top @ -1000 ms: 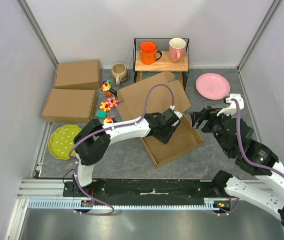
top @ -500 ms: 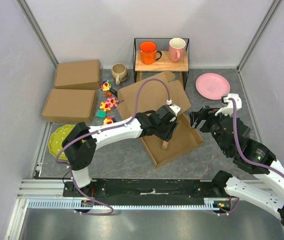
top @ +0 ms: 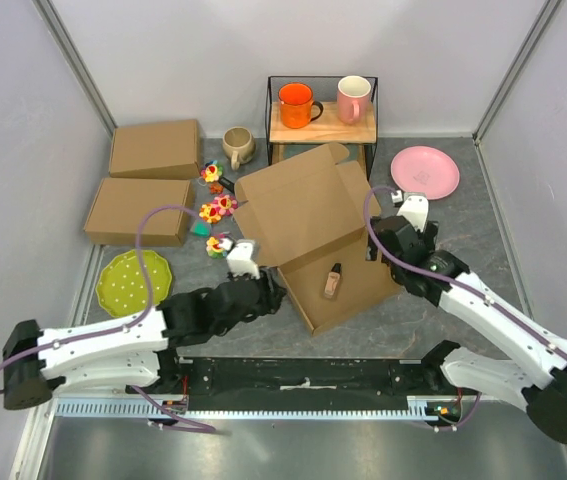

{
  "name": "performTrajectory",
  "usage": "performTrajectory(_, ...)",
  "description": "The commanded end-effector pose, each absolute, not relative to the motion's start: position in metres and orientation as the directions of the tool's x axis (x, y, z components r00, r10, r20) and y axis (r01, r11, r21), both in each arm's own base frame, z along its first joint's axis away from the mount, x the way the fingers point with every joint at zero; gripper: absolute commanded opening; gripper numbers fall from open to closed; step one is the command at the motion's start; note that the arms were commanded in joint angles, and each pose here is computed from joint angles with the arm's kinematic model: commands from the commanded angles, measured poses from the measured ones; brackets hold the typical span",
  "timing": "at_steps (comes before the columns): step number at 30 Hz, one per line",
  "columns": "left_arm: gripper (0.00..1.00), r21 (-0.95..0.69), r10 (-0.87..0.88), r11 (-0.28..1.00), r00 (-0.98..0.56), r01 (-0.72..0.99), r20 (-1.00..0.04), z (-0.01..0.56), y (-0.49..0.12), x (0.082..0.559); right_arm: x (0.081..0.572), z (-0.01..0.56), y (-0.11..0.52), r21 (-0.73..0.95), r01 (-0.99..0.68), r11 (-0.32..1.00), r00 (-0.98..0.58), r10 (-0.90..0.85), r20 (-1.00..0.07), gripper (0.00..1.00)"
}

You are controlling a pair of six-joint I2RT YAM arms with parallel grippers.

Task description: Fold the paper box

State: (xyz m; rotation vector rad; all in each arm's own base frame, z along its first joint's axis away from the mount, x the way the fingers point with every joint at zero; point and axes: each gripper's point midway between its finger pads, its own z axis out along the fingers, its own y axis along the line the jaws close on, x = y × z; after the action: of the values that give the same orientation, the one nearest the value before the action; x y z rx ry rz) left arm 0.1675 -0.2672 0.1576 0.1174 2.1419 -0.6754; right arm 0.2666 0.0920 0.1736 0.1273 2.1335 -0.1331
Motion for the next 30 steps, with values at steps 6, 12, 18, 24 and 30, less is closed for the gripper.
performTrajectory(6,0.51,-0.618,-0.509,0.784,-0.509,0.060,-0.695,0.153,-0.194,0.173,0.308,0.119,0.099,0.029,0.173,0.984,-0.591,0.127,-0.797,0.97)
performTrajectory(12,0.51,-0.629,-0.524,0.777,-0.519,0.034,-0.675,0.141,-0.172,0.163,0.319,0.088,0.103,-0.013,0.197,0.980,-0.637,0.118,-0.762,0.96)
performTrajectory(18,0.51,-0.649,-0.554,0.760,-0.486,0.036,-0.676,0.141,-0.156,0.162,0.307,0.056,0.102,-0.028,0.200,0.979,-0.697,0.122,-0.706,0.92)
performTrajectory(24,0.52,-0.621,-0.543,0.784,-0.457,0.025,-0.704,0.141,-0.150,0.167,0.276,0.038,0.118,0.099,0.172,0.980,-0.734,0.195,-0.651,0.85)
performTrajectory(30,0.53,-0.581,-0.508,0.814,-0.454,0.025,-0.732,0.142,-0.158,0.172,0.249,0.038,0.136,0.172,0.116,0.978,-0.743,0.200,-0.638,0.74)
